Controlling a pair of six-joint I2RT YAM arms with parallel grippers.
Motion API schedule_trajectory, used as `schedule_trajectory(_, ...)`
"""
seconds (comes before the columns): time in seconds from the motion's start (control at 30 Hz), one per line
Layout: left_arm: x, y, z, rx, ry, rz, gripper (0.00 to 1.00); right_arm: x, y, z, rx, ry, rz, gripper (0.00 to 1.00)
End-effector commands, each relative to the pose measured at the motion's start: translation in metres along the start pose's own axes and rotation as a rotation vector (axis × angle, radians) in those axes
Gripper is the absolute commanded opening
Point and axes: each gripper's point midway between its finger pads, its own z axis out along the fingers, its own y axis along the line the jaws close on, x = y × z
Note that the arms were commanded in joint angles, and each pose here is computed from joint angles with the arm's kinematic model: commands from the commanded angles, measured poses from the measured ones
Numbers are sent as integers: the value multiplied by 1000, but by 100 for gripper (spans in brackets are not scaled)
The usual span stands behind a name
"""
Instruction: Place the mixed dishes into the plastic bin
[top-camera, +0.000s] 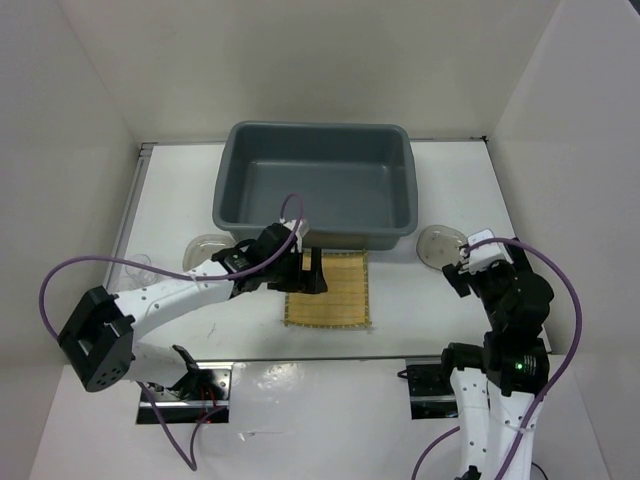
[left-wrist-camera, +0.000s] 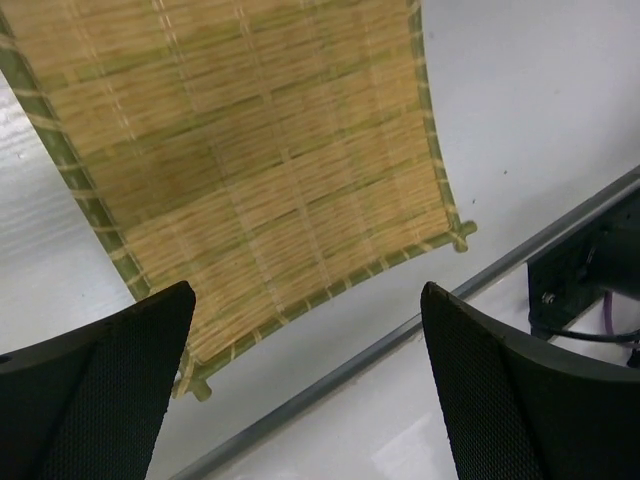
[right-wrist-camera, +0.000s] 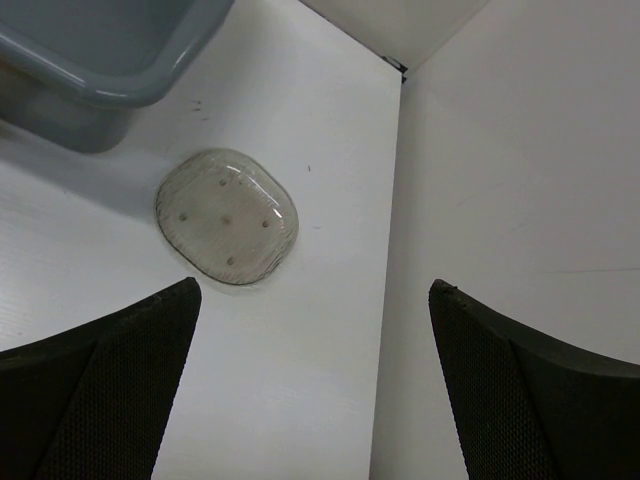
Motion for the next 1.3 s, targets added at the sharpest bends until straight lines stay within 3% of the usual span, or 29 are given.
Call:
schedule_trajectory(0.0,-18,0,1,-9,-97,-25,100,-17,-17,-9,85,-54,26,99)
schedule_trajectory(0.17,-8,28,15,-105,-134,-142,100,-16,-21,-5,109,-50,60,99)
schedule_trajectory(0.5,0,60,24,-138,-158,-300,100,-39,-22,-14,93,-126,126,99)
schedule_trajectory(0.87,47,73,82,-62,49,-323,100,-34,-15,-19,104,-162,100,99)
schedule_trajectory(1.03,50,70,93,-32,72,-314,100,-30,-16,-19,128,-160,100,99)
schedule_trajectory(1.17,52,70,88,-25,65,-312,92,-26,-18,-18,144,-149,112,99)
schedule_trajectory(1.27,53,70,81,-20,59,-302,77,-28,-20,-18,148,-157,110,99)
